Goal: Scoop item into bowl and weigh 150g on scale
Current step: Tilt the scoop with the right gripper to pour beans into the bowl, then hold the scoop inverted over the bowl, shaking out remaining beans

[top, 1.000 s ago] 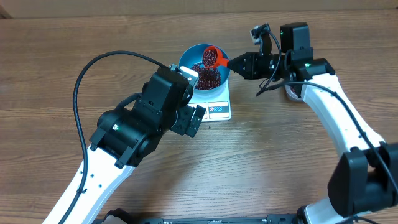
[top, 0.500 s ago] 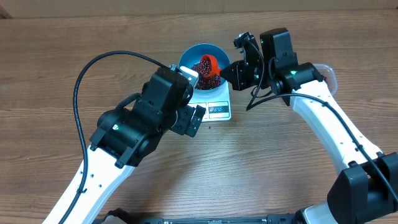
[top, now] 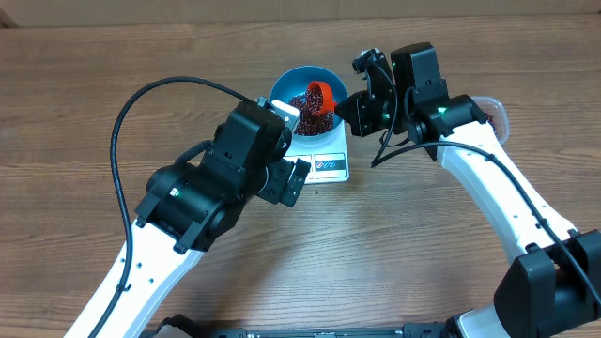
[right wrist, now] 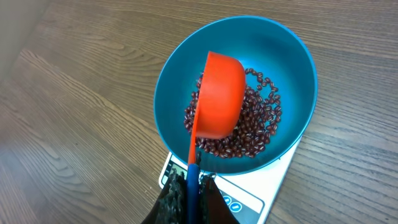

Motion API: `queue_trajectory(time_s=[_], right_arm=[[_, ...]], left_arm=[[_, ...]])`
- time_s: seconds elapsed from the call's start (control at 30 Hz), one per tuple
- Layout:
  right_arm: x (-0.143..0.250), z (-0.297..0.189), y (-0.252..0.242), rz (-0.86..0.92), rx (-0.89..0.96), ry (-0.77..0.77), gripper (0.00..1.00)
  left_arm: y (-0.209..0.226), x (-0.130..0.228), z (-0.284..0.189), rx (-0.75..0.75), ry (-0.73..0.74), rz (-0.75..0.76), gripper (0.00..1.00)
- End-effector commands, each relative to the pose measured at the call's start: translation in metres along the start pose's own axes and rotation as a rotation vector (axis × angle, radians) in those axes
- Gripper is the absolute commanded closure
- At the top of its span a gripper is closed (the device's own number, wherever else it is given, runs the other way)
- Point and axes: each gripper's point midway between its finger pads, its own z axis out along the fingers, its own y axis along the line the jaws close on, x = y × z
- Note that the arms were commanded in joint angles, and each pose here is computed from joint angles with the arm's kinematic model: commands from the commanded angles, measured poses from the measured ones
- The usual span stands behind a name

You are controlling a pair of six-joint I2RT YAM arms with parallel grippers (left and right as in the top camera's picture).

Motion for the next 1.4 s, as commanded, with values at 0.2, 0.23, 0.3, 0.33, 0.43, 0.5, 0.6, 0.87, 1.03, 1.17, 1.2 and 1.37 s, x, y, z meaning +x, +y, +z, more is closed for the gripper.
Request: queue_trajectory(time_s=[0.2, 0.23, 0.3, 0.33, 0.43, 0.5, 0.6, 0.87, 1.03, 1.17, 1.2, 1.37], right_arm=[[-0.035, -0.021, 0.026, -0.143, 0.012, -0.088, 0.96], [-0.033, -0.02, 0.026, -0.16, 0.031, -0.082, 0.96], [-0.03, -0.018, 0.022, -0.167, 0.086, -0.07, 0.96], [-0.029, -0.017, 0.02, -0.17, 0.116, -0.064, 0.96], [-0.027, -0.016, 0.015, -0.173, 0.16, -0.06, 0.96], [-0.027, -0.016, 0.016, -0.174, 0.159, -0.059, 0.96], [-0.027, -0.016, 0.016, -0.174, 0.159, -0.059, 0.96], [-0.027, -0.016, 0.016, -0.173, 0.159, -0.057, 0.96], [-0.024, -0.016, 0.015, -0.17, 0.16, -0.048, 0.96], [-0.023, -0.016, 0.015, -0.168, 0.161, -0.042, 0.96], [-0.023, -0.016, 0.015, -0.168, 0.161, -0.042, 0.96], [-0.026, -0.016, 0.016, -0.172, 0.16, -0.052, 0.96]], left_arm=[[0.001, -0.002, 0.001, 0.004, -0.001, 0.01, 0.0], [0.001, -0.002, 0.001, 0.004, -0.001, 0.01, 0.0], [0.001, -0.002, 0.001, 0.004, -0.001, 0.01, 0.0], [0.001, -0.002, 0.001, 0.004, -0.001, 0.01, 0.01], [0.001, -0.002, 0.001, 0.004, -0.001, 0.01, 0.0], [0.001, -0.002, 0.001, 0.004, -0.001, 0.01, 0.0], [0.001, -0.002, 0.001, 0.004, -0.001, 0.01, 0.0], [0.001, -0.002, 0.001, 0.004, -0.001, 0.01, 0.0], [0.001, -0.002, 0.001, 0.004, -0.001, 0.01, 0.0], [0.001, -0.002, 0.001, 0.004, -0.001, 0.01, 0.0], [0.001, -0.002, 0.001, 0.004, -0.001, 0.01, 0.0], [0.001, -0.002, 0.001, 0.004, -0.001, 0.01, 0.0]])
